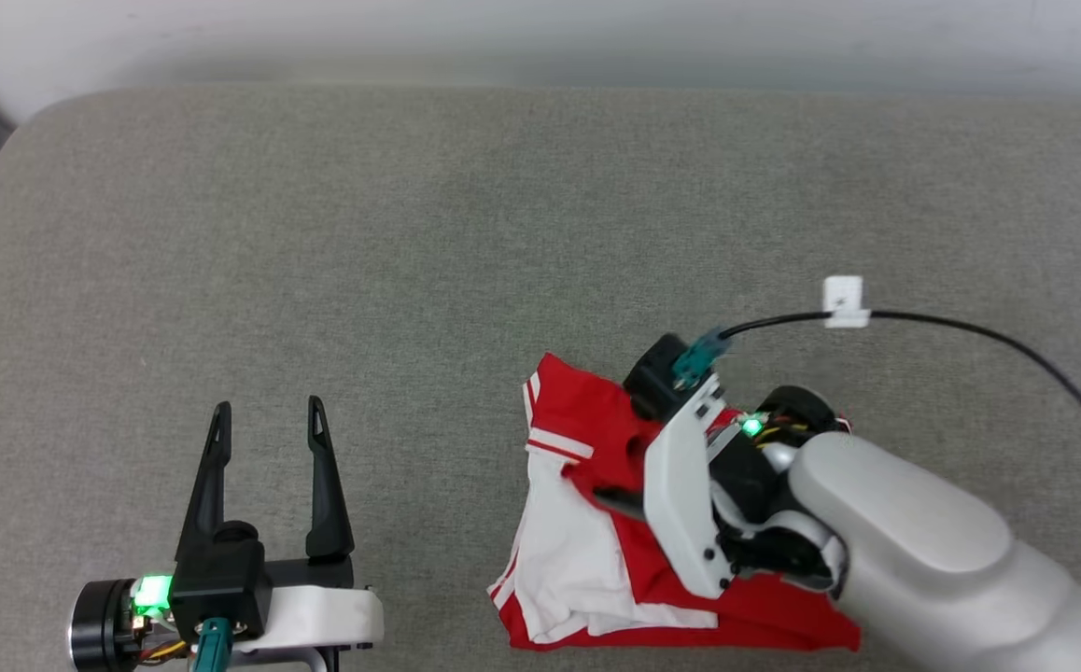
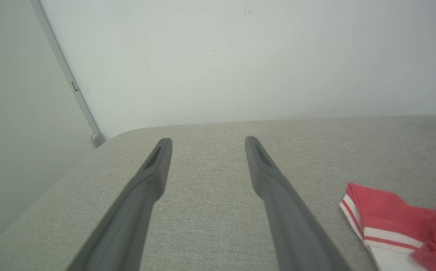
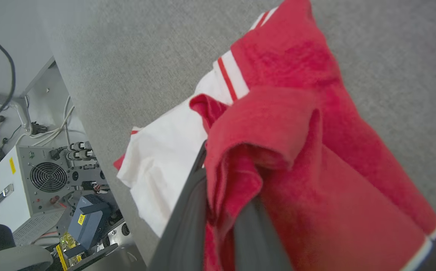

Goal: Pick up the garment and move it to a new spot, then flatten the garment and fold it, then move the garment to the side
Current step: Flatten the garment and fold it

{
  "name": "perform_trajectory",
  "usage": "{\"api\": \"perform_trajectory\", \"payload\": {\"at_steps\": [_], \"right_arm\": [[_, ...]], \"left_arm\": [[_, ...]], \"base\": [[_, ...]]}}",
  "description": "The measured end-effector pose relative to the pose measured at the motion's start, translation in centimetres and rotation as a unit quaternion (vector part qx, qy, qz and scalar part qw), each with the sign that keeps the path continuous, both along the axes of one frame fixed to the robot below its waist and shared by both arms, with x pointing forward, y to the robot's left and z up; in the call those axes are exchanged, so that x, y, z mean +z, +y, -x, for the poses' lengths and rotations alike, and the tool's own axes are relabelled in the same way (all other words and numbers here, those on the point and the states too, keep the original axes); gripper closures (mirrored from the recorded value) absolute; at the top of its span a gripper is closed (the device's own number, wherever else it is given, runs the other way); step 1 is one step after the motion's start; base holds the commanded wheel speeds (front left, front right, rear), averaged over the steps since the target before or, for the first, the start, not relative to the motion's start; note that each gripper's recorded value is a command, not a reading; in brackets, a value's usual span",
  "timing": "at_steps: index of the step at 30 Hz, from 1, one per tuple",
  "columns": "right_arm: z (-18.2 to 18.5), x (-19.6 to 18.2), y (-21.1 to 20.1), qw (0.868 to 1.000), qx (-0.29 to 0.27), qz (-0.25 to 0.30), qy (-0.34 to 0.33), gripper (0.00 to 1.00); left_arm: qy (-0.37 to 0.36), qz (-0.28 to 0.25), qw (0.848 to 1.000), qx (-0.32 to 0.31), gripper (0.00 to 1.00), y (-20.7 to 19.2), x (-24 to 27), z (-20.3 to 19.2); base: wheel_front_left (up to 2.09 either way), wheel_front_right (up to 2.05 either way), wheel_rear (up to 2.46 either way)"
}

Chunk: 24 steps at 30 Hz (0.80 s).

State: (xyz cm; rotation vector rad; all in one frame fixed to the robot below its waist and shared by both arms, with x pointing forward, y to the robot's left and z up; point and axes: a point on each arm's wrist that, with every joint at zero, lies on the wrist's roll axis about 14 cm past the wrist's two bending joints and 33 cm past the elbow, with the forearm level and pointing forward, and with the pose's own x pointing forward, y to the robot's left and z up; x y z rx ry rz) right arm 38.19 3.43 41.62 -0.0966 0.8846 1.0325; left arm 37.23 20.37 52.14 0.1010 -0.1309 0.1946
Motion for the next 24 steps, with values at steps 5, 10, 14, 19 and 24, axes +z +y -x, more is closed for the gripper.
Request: {"api": "perform_trajectory", "payload": {"at_steps": [5, 10, 14, 19, 24], "right_arm": [[1.1, -3.4, -0.4, 0.998, 0.025, 0.061, 0.008, 1.00], [1.0, -3.1, -0.3, 0.999, 0.015, 0.046, -0.009, 0.66], [-0.2, -0.3, -0.2, 0.998, 0.000, 0.001, -0.062, 0.00], [-3.5, 5.2, -2.0, 0.980, -0.044, -0.069, -0.181, 0.00], [-7.1, 11.1, -6.1, 0.934, -0.122, -0.130, -0.309, 0.00]], "left_arm": [[0.006, -0.001, 1.000, 0.005, 0.00, 0.2, -0.4, 0.0], [-0.001, 0.003, 1.000, 0.003, 0.00, 0.1, 0.0, 0.1], [-0.006, 0.006, 1.000, 0.002, 0.00, 0.1, 0.4, 0.5], [-0.011, 0.012, 1.000, -0.001, 0.00, -0.1, 0.7, 1.2], [-0.018, 0.016, 1.000, -0.012, 0.00, -0.6, 1.2, 1.6]], "base": [[0.00, 0.00, 0.00], [0.00, 0.00, 0.00], [0.00, 0.00, 0.00], [0.00, 0.00, 0.00], [0.00, 0.00, 0.00]]}}
